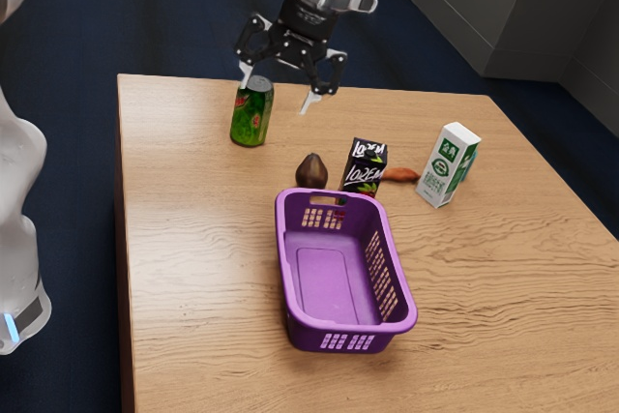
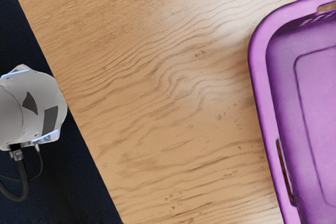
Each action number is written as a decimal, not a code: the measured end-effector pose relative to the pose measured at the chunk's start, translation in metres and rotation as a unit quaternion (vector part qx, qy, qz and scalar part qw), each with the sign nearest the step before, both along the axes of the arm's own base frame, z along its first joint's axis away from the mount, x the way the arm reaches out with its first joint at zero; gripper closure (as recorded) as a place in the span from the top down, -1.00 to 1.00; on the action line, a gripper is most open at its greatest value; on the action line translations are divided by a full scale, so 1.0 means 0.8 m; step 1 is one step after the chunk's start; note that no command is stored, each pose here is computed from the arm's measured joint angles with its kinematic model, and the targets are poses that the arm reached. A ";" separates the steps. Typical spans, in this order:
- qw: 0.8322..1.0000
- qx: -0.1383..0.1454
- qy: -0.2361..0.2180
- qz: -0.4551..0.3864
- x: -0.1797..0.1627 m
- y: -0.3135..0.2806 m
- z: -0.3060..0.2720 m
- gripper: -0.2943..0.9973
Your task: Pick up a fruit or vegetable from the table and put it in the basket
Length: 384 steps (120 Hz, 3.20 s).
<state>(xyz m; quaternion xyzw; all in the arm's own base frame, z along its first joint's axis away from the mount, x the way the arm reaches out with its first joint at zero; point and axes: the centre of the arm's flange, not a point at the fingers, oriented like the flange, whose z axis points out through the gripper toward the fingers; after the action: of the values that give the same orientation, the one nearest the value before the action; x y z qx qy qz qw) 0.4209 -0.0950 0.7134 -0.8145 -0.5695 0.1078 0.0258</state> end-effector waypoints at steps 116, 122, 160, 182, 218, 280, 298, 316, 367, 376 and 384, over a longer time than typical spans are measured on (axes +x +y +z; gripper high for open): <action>0.961 0.079 -0.104 -0.244 0.073 0.118 -0.141 0.54; 0.947 0.081 -0.119 -0.288 0.083 0.117 -0.151 0.54; 0.854 0.098 -0.165 -0.484 0.108 0.137 -0.215 0.54; 0.807 0.099 -0.174 -0.555 0.096 0.136 -0.216 0.54; 0.765 0.082 -0.144 -0.623 0.101 0.145 -0.266 0.54; 0.726 0.092 -0.144 -0.666 0.128 0.174 -0.303 0.54; 0.727 0.085 -0.146 -0.666 0.136 0.182 -0.322 0.54; 0.725 0.081 -0.148 -0.668 0.141 0.185 -0.334 0.54; 0.719 0.069 -0.154 -0.675 0.133 0.182 -0.346 0.54; 0.719 0.067 -0.157 -0.674 0.128 0.182 -0.345 0.54; 0.719 0.066 -0.159 -0.674 0.126 0.182 -0.344 0.54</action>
<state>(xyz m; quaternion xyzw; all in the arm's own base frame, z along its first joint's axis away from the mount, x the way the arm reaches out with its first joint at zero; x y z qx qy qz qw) 0.5217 0.0505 0.4380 -0.9845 0.1284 -0.1067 0.0542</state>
